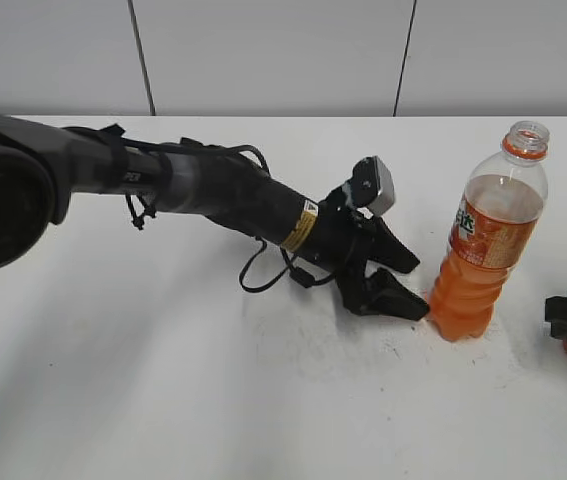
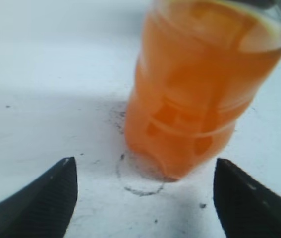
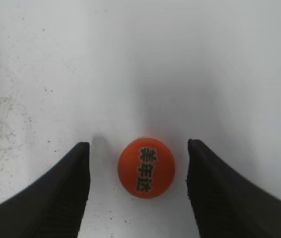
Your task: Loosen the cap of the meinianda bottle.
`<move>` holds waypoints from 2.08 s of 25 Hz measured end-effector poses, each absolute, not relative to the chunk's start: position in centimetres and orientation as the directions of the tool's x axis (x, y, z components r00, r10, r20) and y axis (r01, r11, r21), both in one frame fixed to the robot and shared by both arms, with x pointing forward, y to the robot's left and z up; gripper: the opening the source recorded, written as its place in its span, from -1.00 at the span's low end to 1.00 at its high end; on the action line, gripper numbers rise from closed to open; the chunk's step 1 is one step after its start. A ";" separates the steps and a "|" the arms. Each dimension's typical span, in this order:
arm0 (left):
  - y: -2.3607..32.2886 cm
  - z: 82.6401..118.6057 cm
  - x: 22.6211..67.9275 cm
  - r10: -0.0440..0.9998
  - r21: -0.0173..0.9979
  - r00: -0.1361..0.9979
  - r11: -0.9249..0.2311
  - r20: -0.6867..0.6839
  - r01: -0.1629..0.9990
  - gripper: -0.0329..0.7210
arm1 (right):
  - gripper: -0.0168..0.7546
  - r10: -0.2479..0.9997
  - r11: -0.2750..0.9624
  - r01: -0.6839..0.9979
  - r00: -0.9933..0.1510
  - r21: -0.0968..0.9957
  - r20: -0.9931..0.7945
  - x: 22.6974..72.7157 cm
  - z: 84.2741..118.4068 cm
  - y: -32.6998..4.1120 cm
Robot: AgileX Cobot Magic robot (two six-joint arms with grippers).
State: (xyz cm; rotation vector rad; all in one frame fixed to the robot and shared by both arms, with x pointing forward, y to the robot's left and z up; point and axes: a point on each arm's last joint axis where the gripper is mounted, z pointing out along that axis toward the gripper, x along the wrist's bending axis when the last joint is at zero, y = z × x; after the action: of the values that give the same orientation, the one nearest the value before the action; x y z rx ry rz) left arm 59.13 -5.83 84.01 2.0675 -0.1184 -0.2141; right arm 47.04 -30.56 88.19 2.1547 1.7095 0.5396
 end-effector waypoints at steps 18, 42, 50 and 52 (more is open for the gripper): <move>-1.3 91.0 63.2 0.078 0.876 0.997 -0.483 0.015 0.024 0.73 | 0.23 0.980 -0.195 0.843 0.156 0.502 0.119 45.2 92.6 -30.1; 11.5 98.3 56.5 0.870 0.617 0.348 -0.493 0.349 0.614 0.67 | 0.23 0.984 -0.090 0.885 0.009 0.457 0.175 39.7 102.3 -28.8; 12.5 105.0 49.4 0.879 0.555 0.386 -0.477 0.281 0.682 0.66 | 0.23 0.981 -0.052 0.895 -0.037 0.443 0.190 37.1 104.6 -28.4; 13.1 106.7 47.0 0.881 0.594 0.405 -0.467 0.247 0.655 0.66 | 0.23 0.981 -0.040 0.880 -0.055 0.473 0.187 35.7 105.4 -28.3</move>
State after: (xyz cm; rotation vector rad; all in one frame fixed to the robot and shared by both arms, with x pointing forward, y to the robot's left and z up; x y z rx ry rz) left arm 47.03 13.06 106.74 2.2619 1.3165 0.7584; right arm 35.68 -28.31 105.36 2.0033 2.0194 0.7149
